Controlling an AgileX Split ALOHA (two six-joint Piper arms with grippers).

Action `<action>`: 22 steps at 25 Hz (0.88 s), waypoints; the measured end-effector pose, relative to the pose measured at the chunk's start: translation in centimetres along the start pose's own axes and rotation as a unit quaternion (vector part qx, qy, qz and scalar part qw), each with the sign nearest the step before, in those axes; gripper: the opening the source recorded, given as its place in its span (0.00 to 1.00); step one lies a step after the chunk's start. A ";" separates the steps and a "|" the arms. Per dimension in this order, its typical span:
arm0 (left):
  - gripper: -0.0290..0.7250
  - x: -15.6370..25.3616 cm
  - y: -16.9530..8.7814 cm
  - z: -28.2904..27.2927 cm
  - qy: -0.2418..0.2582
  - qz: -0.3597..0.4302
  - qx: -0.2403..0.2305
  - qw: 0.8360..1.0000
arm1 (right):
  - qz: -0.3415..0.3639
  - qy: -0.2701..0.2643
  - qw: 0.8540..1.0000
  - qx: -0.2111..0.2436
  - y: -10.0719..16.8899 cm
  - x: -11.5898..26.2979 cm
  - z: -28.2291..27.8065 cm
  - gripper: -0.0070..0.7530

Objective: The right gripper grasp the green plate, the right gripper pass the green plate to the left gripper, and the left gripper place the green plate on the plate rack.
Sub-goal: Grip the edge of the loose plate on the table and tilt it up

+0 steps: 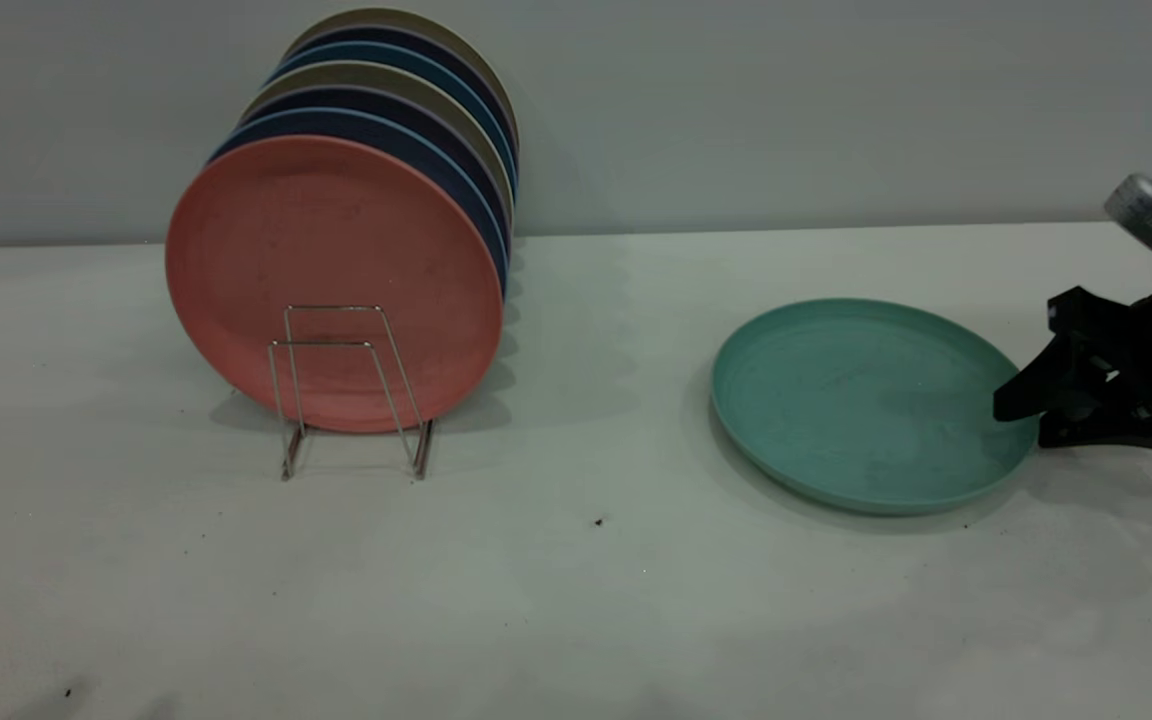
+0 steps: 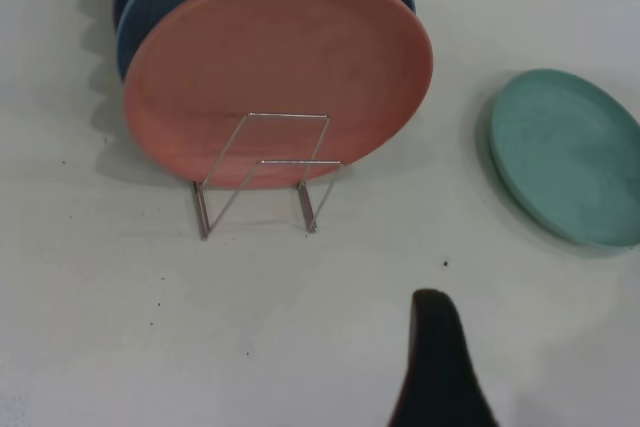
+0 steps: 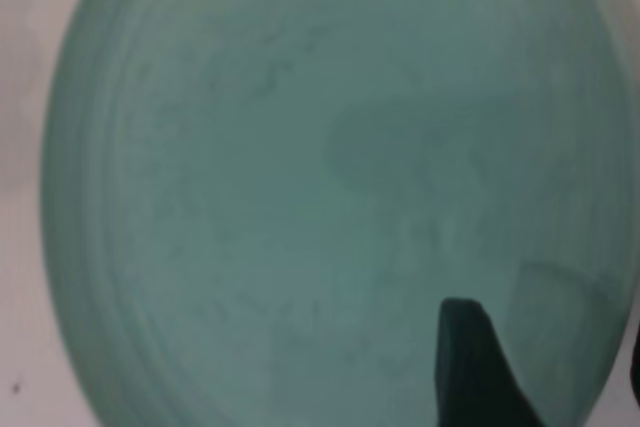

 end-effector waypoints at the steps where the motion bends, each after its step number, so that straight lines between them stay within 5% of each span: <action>1: 0.74 0.0 0.0 0.0 0.000 0.000 0.000 1.000 | 0.002 0.000 1.000 0.000 -0.2 -0.1 0.3 0.53; 8: 0.74 0.1 0.0 0.0 0.002 0.000 0.001 1.000 | 0.006 -0.004 1.000 -0.001 -0.4 -0.6 0.7 0.52; 16: 0.74 0.1 0.0 0.0 0.002 0.000 0.001 1.000 | 0.018 -0.010 0.999 0.025 -1.4 -0.8 0.7 0.34; 22: 0.74 0.1 0.0 0.0 0.003 0.002 0.001 1.000 | 0.018 -0.010 0.999 0.036 -1.4 -0.8 1.3 0.32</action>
Point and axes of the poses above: a point on each arm's last joint axis where the gripper is mounted, z pointing out along that axis toward the gripper, y along the wrist's bending axis when the last joint is at zero, x = y × z, the point moved 10 cm from there along z, pointing out along that axis toward the gripper, and after that the axes turned 1 degree about z, right-handed, at the moved point
